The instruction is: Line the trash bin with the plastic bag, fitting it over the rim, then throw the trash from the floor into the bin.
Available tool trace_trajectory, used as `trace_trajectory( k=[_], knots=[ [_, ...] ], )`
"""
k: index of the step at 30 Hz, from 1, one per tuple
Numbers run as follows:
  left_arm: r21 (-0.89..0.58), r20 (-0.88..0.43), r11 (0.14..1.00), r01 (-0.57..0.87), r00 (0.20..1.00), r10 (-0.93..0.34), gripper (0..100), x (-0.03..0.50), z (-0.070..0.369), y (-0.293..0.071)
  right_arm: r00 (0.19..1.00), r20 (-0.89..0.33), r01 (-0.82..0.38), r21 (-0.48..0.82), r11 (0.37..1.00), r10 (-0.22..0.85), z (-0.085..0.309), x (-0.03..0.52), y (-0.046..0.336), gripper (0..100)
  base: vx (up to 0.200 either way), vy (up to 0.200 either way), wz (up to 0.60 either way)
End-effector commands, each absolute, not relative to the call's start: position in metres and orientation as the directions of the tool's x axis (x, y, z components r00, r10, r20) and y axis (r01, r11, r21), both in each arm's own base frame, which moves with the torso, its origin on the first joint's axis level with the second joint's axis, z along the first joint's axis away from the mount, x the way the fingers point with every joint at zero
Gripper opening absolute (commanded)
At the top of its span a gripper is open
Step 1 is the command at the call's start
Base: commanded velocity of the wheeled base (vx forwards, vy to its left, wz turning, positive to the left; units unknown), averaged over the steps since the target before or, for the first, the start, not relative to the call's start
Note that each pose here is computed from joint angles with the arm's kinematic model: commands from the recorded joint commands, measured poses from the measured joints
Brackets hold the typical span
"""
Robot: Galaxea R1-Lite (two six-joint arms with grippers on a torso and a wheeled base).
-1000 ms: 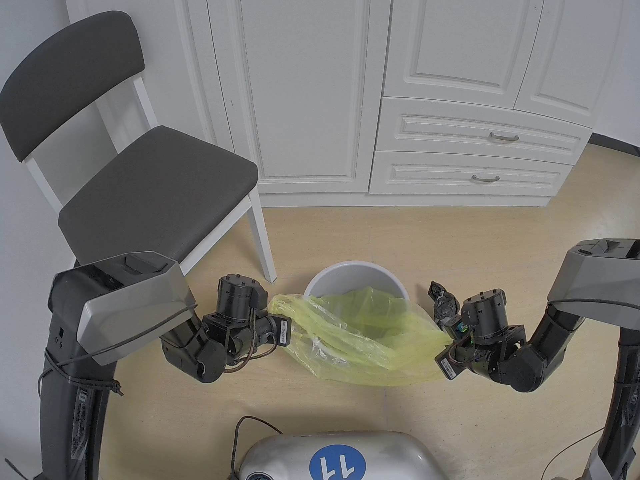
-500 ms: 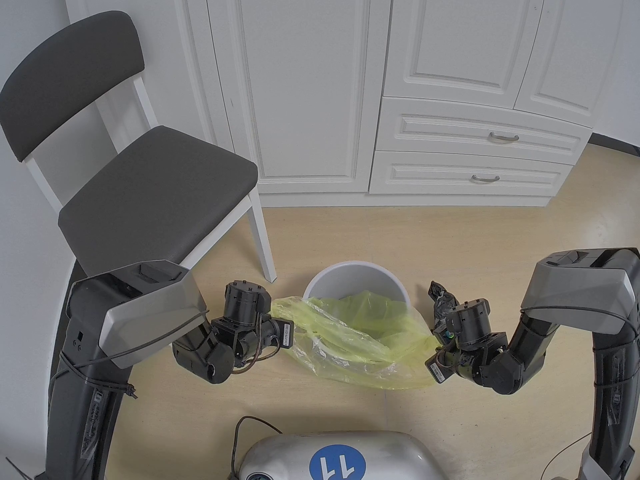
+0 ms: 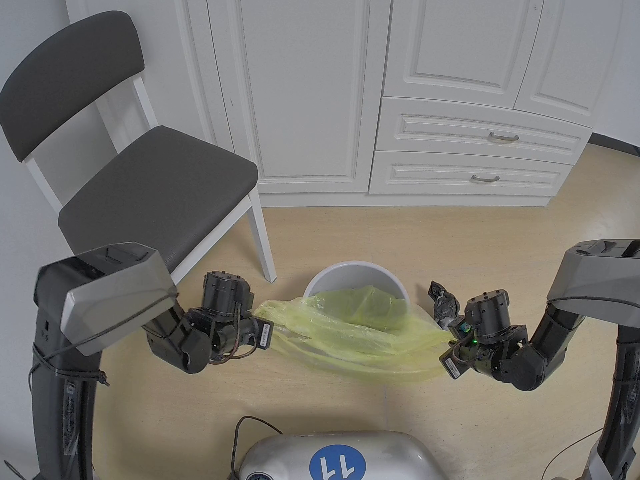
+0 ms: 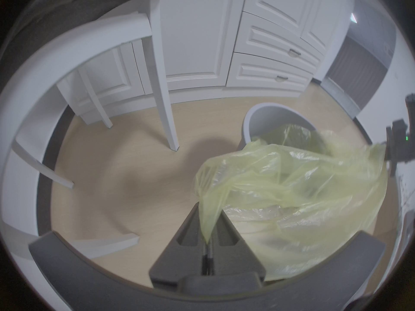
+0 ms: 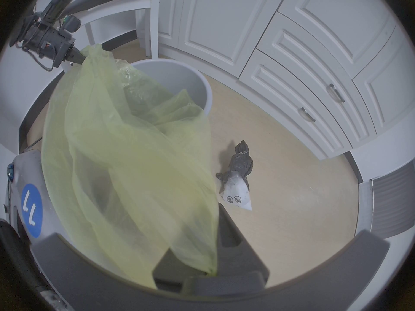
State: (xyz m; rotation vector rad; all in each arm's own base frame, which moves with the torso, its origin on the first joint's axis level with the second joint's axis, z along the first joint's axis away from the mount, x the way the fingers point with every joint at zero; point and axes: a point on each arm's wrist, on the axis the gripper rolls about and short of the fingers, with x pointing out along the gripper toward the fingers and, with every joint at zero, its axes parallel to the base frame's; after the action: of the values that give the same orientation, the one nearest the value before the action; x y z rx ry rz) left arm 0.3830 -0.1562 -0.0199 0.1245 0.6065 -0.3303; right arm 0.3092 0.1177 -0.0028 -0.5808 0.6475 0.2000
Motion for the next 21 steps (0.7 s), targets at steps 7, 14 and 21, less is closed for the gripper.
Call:
trace_trajectory(
  k=[7,14,21],
  knots=[
    [0.059,-0.592,0.918,0.393,0.754,-0.285,0,0.365,0.004,-0.136,0.79,-0.613,-0.374,-0.473,0.798,0.006,0.01,0.296,0.114,0,0.0,0.0,0.0],
    [0.041,-0.591,0.916,0.4,0.749,-0.301,0,0.382,-0.045,-0.157,0.77,-0.638,-0.395,-0.471,0.789,0.005,-0.02,0.308,0.125,0,0.0,0.0,0.0],
    [-0.041,-0.502,0.935,0.352,0.802,-0.323,0,0.397,-0.047,-0.165,0.815,-0.58,-0.332,-0.445,0.832,0.016,-0.043,0.329,0.131,0,0.0,0.0,0.0]
  ],
)
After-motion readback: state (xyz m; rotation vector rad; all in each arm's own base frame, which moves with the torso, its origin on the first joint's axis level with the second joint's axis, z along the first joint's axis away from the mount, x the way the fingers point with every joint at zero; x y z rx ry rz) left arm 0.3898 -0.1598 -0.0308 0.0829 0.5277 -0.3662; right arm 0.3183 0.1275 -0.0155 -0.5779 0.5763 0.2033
